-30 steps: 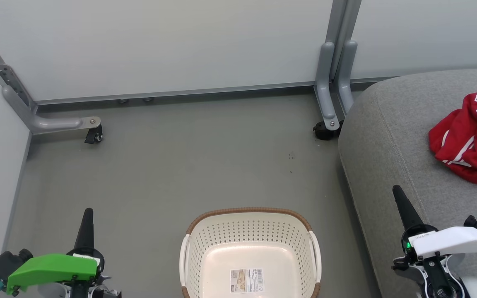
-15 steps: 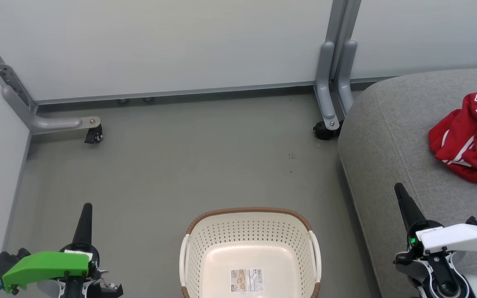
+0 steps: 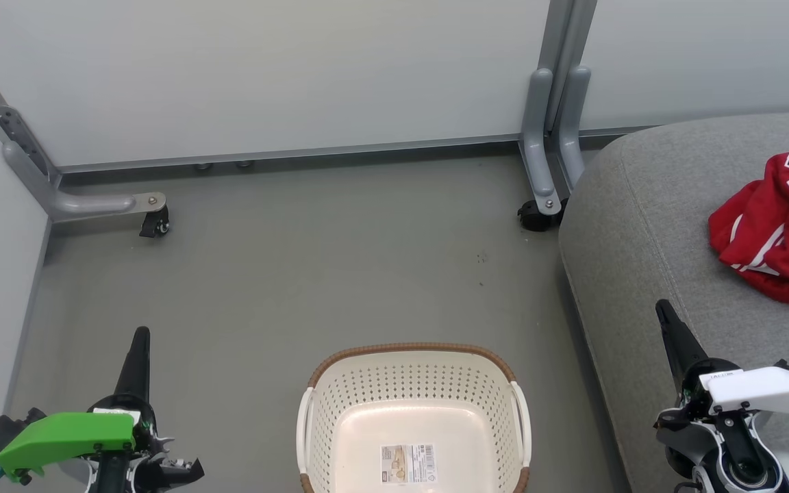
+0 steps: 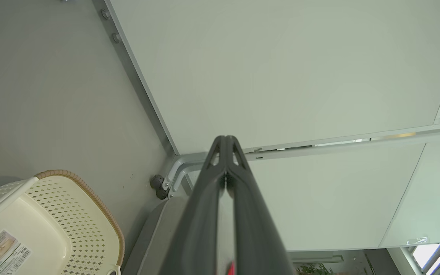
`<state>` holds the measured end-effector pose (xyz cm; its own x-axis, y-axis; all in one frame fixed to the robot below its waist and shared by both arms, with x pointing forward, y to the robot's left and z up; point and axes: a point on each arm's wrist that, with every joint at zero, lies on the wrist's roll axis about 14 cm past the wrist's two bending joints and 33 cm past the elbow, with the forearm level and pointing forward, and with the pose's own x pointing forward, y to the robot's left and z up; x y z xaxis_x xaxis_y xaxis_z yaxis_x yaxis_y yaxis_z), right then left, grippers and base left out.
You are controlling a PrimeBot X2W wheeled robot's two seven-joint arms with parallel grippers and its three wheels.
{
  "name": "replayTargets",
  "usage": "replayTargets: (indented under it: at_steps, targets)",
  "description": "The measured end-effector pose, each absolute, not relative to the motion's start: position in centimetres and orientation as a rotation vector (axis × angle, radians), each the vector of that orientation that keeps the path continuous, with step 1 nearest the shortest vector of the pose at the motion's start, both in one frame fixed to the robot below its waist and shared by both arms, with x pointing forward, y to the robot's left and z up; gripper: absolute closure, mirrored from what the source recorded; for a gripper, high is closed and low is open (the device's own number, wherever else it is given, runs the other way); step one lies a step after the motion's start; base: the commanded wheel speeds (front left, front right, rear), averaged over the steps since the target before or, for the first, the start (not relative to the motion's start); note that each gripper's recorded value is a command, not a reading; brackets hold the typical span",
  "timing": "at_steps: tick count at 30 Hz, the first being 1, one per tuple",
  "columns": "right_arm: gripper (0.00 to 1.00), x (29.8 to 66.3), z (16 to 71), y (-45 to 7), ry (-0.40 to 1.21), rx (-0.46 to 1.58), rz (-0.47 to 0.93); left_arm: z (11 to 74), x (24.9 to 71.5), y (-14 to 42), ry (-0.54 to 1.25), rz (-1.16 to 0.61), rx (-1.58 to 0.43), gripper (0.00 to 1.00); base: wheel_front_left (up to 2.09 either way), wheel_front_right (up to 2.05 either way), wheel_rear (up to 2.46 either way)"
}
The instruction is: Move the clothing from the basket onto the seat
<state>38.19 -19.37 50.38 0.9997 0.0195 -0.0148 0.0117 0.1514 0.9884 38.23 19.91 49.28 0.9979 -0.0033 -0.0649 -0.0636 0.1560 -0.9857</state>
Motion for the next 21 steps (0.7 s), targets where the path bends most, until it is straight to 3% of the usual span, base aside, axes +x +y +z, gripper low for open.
replayTargets:
  at_steps: [21]
  targets:
    - [1.0, 38.7, 50.4, -20.0, 0.006, 1.567, -0.01, 50.4, 38.7, 20.0, 0.009, 0.01, -1.568, 1.0, 0.0, 0.0, 0.0]
